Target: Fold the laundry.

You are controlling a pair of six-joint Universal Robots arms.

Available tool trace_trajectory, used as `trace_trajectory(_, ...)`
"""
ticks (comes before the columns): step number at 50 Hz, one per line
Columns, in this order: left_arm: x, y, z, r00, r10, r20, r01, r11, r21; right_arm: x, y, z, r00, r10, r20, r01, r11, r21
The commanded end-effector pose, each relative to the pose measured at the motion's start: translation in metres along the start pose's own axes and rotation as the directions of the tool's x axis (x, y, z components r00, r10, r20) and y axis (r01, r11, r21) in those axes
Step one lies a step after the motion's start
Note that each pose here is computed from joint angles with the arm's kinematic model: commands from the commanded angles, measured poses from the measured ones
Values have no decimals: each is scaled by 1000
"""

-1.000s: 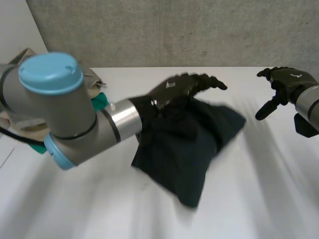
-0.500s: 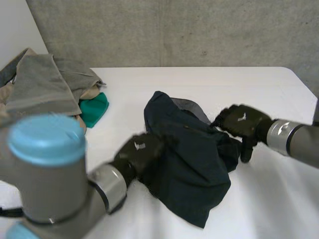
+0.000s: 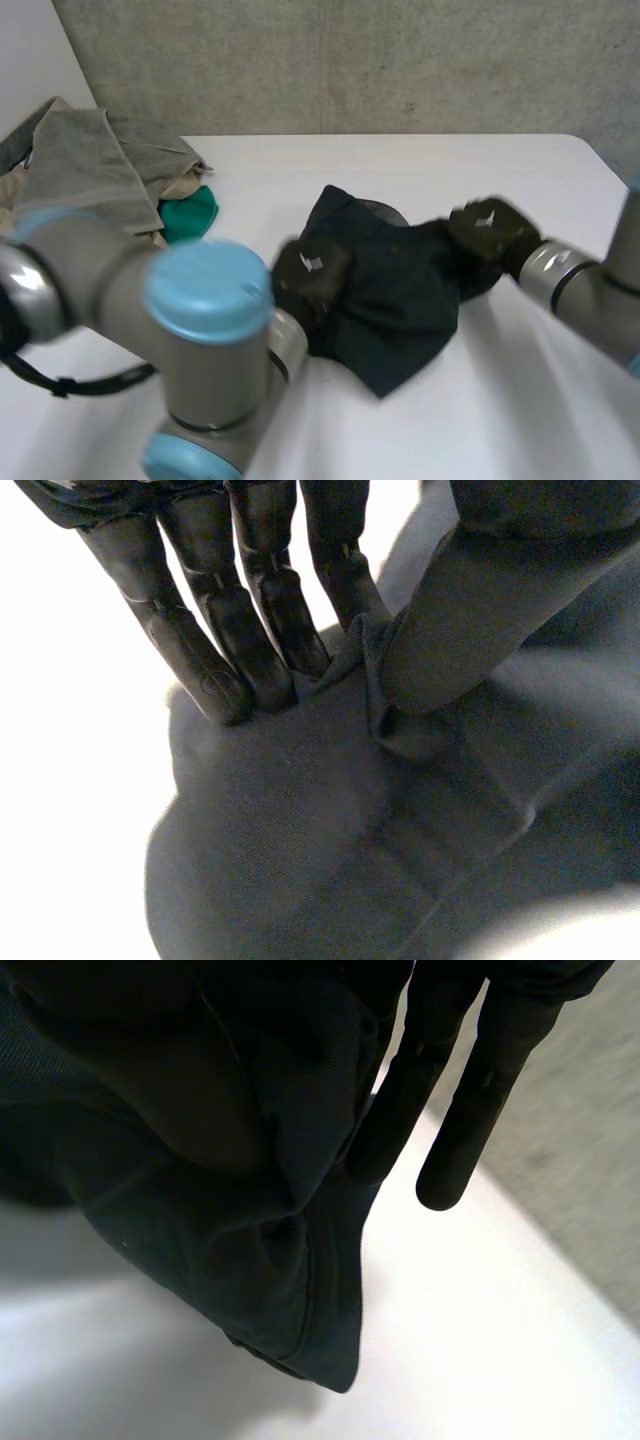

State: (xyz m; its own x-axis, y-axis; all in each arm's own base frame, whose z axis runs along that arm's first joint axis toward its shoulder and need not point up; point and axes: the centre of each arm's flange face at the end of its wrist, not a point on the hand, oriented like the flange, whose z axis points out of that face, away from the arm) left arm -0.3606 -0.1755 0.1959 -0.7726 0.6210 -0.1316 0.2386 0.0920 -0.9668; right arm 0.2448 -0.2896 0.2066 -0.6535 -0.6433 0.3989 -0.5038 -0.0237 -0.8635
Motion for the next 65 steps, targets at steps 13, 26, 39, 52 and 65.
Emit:
trace_trajectory(13, -113, -187, -47, 920, -386, -63, 370, 808, 459, 70, -193, -98, 976, 130, -173, -46, 905, 422)
trace_trajectory(26, -179, -83, 112, 898, -396, 195, 331, 896, 296, -6, -159, 41, 986, 50, -158, 21, 909, 417)
trace_trajectory(39, -212, -100, 102, 857, -437, 273, 321, 867, 381, -25, -107, 98, 901, -1, -434, 180, 911, 371)
trace_trajectory(52, -98, -11, -19, 992, -105, 71, 110, 991, -72, -20, -34, -7, 1000, -6, 9, 8, 968, -252)
trace_trajectory(65, -67, 77, -34, 997, -48, 62, 65, 950, -304, -46, 51, 33, 983, -156, 94, 163, 984, -69)
